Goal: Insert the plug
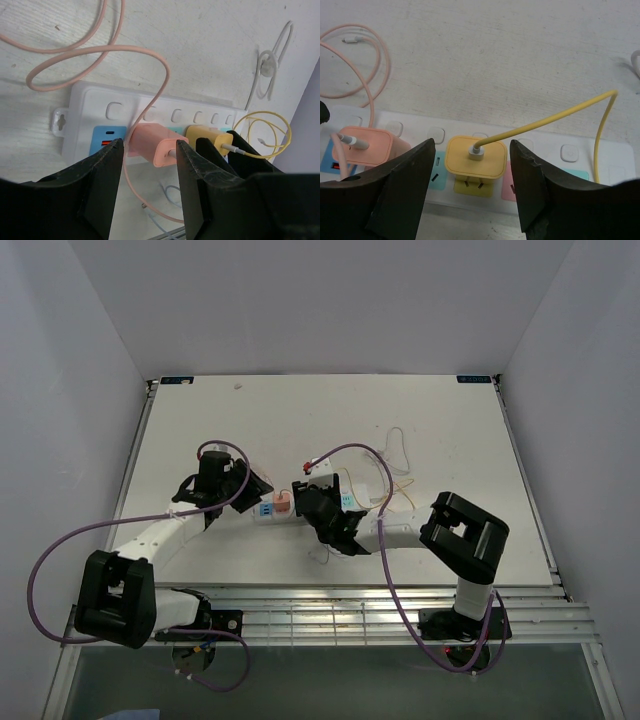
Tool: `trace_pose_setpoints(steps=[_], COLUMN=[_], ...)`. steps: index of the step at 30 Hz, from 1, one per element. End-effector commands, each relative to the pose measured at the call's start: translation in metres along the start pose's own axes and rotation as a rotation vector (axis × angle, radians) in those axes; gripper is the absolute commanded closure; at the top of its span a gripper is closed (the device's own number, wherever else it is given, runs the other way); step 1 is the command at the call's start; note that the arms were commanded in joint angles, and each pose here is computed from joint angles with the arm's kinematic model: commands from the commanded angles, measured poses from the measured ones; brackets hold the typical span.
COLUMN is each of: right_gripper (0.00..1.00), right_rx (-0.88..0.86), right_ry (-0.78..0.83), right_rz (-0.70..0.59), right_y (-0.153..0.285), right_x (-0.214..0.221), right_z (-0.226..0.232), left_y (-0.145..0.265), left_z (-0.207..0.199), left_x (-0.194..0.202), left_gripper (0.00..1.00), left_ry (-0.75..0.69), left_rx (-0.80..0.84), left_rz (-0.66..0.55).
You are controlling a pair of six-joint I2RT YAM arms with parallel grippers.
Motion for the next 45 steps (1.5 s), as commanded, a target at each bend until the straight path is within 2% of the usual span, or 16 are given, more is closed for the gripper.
trace_pose_setpoints(steps=[1,8,13,18,24,26,32,37,45], right_gripper=[0.34,0.35,0.42,0.44,0.64,0.73,0.90,0.92,0.92], right_rx=[-0.007,-0.003,-0.026,-0.029,-0.028,-0.028,-0.078,-0.133,-0.106], right_ry=[-0.024,-0.033,-0.037,-0.032,-0.022,-0.009,0.080,0.191,0.257], right_rz=[-0.020,-0.021,-0.028,-0.037,-0.036,-0.034,-0.091,-0.132,0.034], right_y=[0.000,-0.002,-0.002,-0.002,-0.003,-0.004,0.000,0.007,0.002], right_x=[-0.007,-0.008,-0.009,-0.011,-0.002,0.008,0.045,0.070,0.112], right_z=[0.000,-0.005,-0.003,-0.003,-0.007,-0.012,-0.028,-0.025,-0.030], left_y=[0.007,0.008,0.001,-0.006,-0.010,-0.012,-0.018,-0.019,-0.019], left_z=[0.006,0.026,0.034,0.037,0.041,0.041,0.043,0.044,0.042], left_x=[0.008,0.025,0.028,0.028,0.030,0.032,0.038,0.042,0.044], left_gripper=[0.43,0.43,0.43,0.45,0.48,0.51,0.52,0.53,0.53], left_ry=[-0.004,-0.020,-0.027,-0.037,-0.037,-0.037,-0.037,-0.034,-0.030], left_rx=[-0.002,-0.067,-0.111,-0.142,-0.162,-0.162,-0.169,-0.170,-0.165], left_rz=[0.004,0.032,0.043,0.049,0.056,0.066,0.096,0.109,0.113])
Point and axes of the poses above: each gripper's point midway between its finger pads, its own y axis back along the fingers, its own z axis along the line the jaws close on, x = y × z, the point moved 8 cm from there along y, back along the fingers, and after that the axes turned 7 degrees about -y, right-handed, at the moved point
